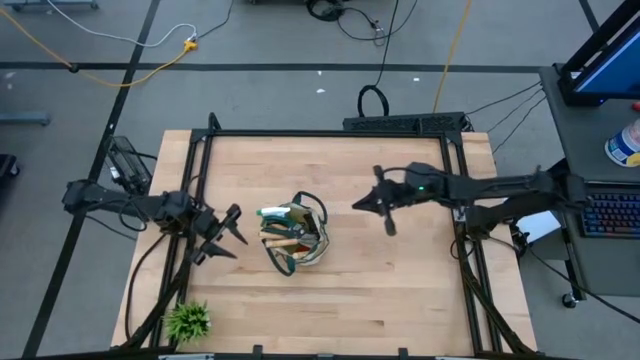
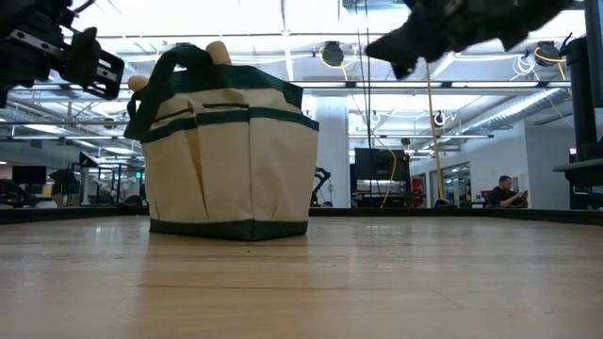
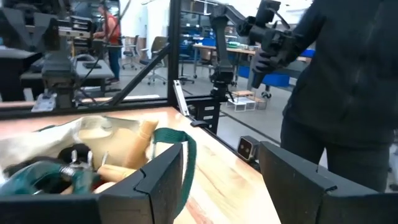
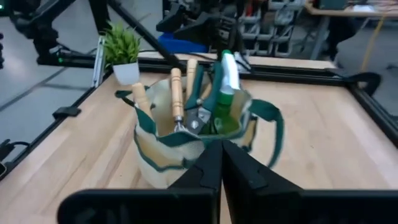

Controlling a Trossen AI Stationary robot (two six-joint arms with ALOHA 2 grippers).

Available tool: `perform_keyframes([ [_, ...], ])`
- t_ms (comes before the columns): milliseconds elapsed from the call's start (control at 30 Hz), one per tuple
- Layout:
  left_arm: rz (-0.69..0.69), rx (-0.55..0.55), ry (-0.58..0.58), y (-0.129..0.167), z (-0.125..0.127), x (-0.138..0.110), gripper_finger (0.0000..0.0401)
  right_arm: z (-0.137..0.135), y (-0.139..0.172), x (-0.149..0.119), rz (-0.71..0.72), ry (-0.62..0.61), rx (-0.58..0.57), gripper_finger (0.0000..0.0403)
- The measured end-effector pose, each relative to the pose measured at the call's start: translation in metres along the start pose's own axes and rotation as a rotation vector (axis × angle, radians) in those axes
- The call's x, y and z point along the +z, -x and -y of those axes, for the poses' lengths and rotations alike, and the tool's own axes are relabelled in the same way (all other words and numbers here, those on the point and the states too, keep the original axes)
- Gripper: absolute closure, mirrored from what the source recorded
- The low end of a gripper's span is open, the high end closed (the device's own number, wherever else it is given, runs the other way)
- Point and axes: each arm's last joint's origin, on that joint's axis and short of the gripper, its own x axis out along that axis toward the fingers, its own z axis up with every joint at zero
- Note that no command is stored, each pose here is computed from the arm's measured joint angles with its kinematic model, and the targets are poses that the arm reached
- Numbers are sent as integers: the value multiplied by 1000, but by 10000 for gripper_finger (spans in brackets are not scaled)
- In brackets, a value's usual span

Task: Pick & Place Garden tools in Gardening bag
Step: Return to Home Position

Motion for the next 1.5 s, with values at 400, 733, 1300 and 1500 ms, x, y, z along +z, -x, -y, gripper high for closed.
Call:
perform_keyframes([
  [400, 2, 45, 45, 5, -10, 1, 185, 7, 49, -32, 67, -117, -107, 402],
  [733, 10, 3, 36, 8, -11, 2, 185, 5, 77, -38, 167, -148, -184, 403],
  [1300, 99, -50, -45, 18, -2, 12, 185, -8, 105, -61, 299, -225, -228, 403],
  [1500, 110, 2, -109, 22, -1, 11, 185, -11, 108, -70, 311, -244, -223, 403],
])
